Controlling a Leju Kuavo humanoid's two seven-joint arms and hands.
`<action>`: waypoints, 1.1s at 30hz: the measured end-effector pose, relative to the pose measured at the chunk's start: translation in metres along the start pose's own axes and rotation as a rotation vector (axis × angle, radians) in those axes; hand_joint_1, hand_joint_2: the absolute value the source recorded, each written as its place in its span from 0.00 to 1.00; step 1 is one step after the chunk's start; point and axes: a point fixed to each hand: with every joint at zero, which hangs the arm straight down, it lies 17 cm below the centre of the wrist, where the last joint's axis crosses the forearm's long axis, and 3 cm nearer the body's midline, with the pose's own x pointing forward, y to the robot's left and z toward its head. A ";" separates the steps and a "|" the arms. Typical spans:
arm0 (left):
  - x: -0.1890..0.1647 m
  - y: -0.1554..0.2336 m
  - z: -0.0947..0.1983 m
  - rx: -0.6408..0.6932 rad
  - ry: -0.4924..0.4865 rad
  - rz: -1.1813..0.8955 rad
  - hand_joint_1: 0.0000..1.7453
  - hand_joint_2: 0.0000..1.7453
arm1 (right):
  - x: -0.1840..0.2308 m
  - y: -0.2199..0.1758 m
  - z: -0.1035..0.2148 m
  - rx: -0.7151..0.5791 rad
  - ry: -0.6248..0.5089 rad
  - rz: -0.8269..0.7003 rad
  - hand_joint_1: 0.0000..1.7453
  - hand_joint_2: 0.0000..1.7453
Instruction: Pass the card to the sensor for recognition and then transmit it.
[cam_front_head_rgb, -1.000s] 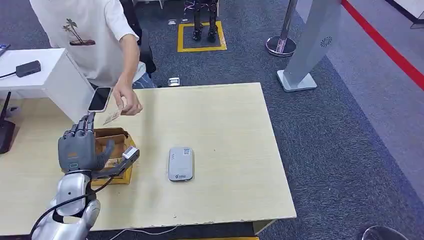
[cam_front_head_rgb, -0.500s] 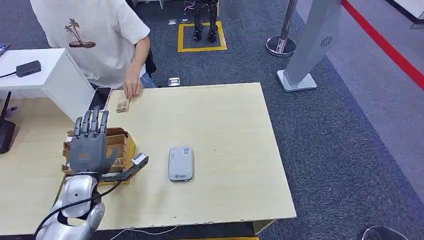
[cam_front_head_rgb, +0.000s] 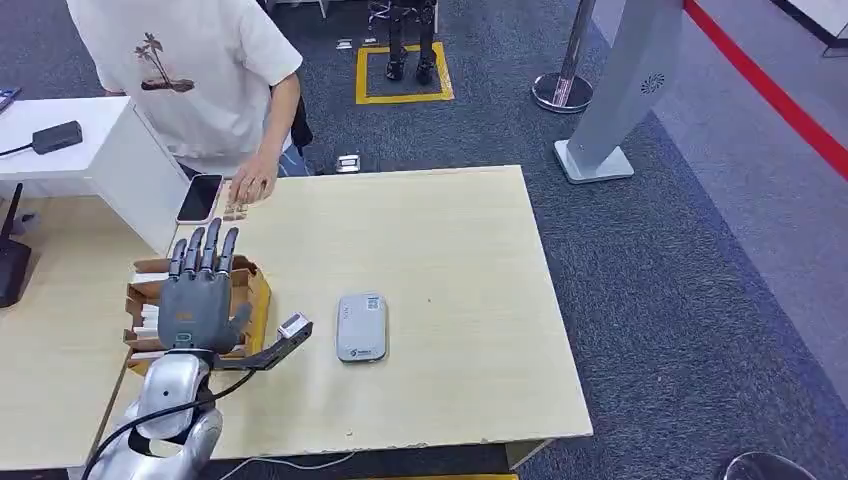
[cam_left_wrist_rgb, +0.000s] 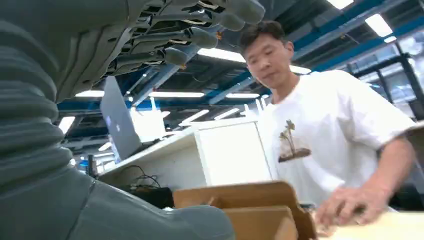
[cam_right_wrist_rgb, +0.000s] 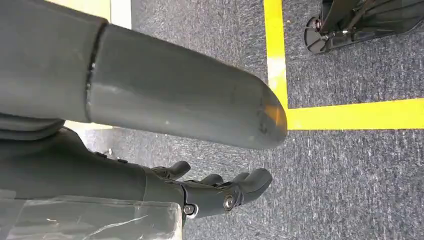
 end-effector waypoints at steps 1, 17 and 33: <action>0.006 -0.002 0.002 -0.005 -0.019 0.008 0.00 1.00 | 0.000 0.000 0.000 0.000 0.000 0.000 0.00 0.00; 0.057 -0.010 0.020 -0.043 -0.090 0.120 0.00 1.00 | 0.000 0.000 0.000 0.000 -0.002 -0.005 0.00 0.00; 0.075 -0.045 0.059 -0.160 -0.060 0.144 0.00 1.00 | 0.000 0.000 0.000 0.000 0.004 -0.041 0.00 0.00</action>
